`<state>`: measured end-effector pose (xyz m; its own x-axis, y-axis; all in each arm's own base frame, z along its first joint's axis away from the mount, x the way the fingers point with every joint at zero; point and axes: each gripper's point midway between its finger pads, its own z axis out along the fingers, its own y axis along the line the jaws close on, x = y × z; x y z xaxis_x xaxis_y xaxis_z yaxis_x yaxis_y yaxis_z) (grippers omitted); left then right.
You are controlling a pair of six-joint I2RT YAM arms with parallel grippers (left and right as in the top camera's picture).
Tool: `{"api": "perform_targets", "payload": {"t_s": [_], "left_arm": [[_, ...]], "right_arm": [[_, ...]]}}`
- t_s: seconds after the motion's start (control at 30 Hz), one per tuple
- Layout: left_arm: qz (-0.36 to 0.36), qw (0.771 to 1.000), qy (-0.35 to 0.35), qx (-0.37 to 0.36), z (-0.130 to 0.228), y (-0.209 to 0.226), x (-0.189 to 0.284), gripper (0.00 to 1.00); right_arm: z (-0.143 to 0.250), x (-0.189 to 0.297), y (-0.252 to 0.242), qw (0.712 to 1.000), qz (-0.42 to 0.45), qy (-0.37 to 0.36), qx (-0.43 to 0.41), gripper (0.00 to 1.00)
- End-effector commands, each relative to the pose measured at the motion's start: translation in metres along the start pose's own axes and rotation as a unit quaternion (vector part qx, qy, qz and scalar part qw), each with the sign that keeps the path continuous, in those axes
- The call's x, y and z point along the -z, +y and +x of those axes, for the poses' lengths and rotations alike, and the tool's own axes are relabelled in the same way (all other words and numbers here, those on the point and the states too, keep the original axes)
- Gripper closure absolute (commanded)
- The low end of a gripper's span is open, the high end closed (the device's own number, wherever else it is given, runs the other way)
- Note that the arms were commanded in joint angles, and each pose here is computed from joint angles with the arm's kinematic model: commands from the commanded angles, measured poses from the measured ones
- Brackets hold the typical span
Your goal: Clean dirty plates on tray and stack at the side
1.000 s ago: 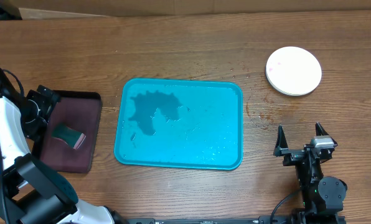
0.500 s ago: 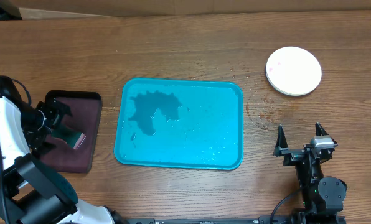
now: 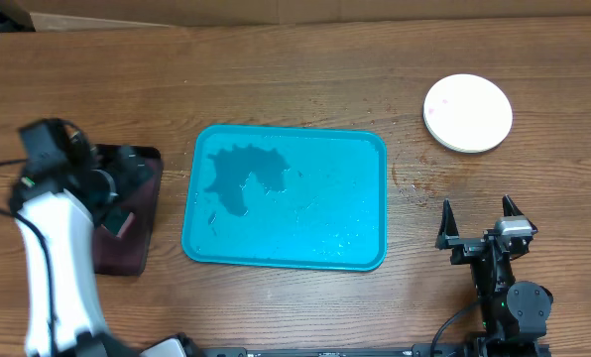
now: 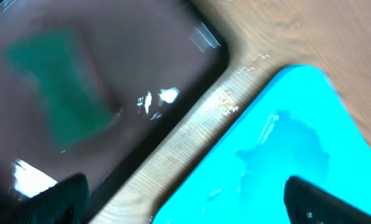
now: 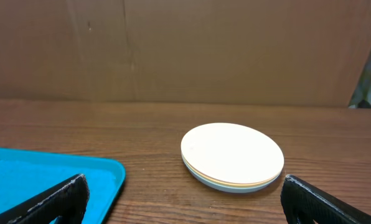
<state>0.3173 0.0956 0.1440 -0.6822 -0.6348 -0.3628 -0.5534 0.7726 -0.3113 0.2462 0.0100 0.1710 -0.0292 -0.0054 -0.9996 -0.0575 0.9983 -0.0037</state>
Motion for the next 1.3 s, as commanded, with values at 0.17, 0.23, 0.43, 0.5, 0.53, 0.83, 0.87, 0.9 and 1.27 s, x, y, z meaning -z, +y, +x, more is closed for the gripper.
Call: {"api": "perform_targets", "payload": {"t_s": [0.17, 0.23, 0.43, 0.5, 0.53, 0.83, 0.87, 0.9, 1.27], "left_arm": [[0.093, 0.963, -0.128, -0.217, 0.047, -0.050, 0.002, 0.00], [0.111, 0.953, -0.158, -0.234, 0.057, -0.055, 0.002, 0.00], [0.138, 0.935, -0.212, -0.248, 0.085, -0.046, 0.003, 0.00], [0.139, 0.934, -0.215, -0.248, 0.096, -0.039, -0.001, 0.00], [0.140, 0.933, -0.219, -0.248, 0.100, -0.036, -0.002, 0.00], [0.178, 0.896, -0.314, -0.260, 0.110, -0.035, 0.013, 0.00], [0.185, 0.888, -0.329, -0.262, 0.109, -0.036, 0.016, 0.00], [0.194, 0.879, -0.346, -0.264, 0.109, -0.038, 0.019, 0.00], [0.213, 0.816, -0.427, -0.325, 0.116, -0.053, 0.042, 0.00]], "right_arm": [[0.001, 0.000, -0.003, 1.000, 0.007, -0.003, 0.002, 0.00], [0.001, 0.000, -0.003, 1.000, 0.007, -0.003, 0.002, 0.00], [0.001, 0.000, -0.003, 1.000, 0.007, -0.003, 0.002, 0.00], [0.001, 0.000, -0.003, 1.000, 0.007, -0.003, 0.002, 0.00], [0.001, 0.000, -0.003, 1.000, 0.007, -0.003, 0.002, 0.00], [0.001, 0.000, -0.003, 1.000, 0.007, -0.003, 0.002, 0.00], [0.001, 0.000, -0.003, 1.000, 0.007, -0.003, 0.002, 0.00], [0.001, 0.000, -0.003, 1.000, 0.007, -0.003, 0.002, 0.00], [0.001, 0.000, -0.003, 1.000, 0.007, -0.003, 0.002, 0.00]]}}
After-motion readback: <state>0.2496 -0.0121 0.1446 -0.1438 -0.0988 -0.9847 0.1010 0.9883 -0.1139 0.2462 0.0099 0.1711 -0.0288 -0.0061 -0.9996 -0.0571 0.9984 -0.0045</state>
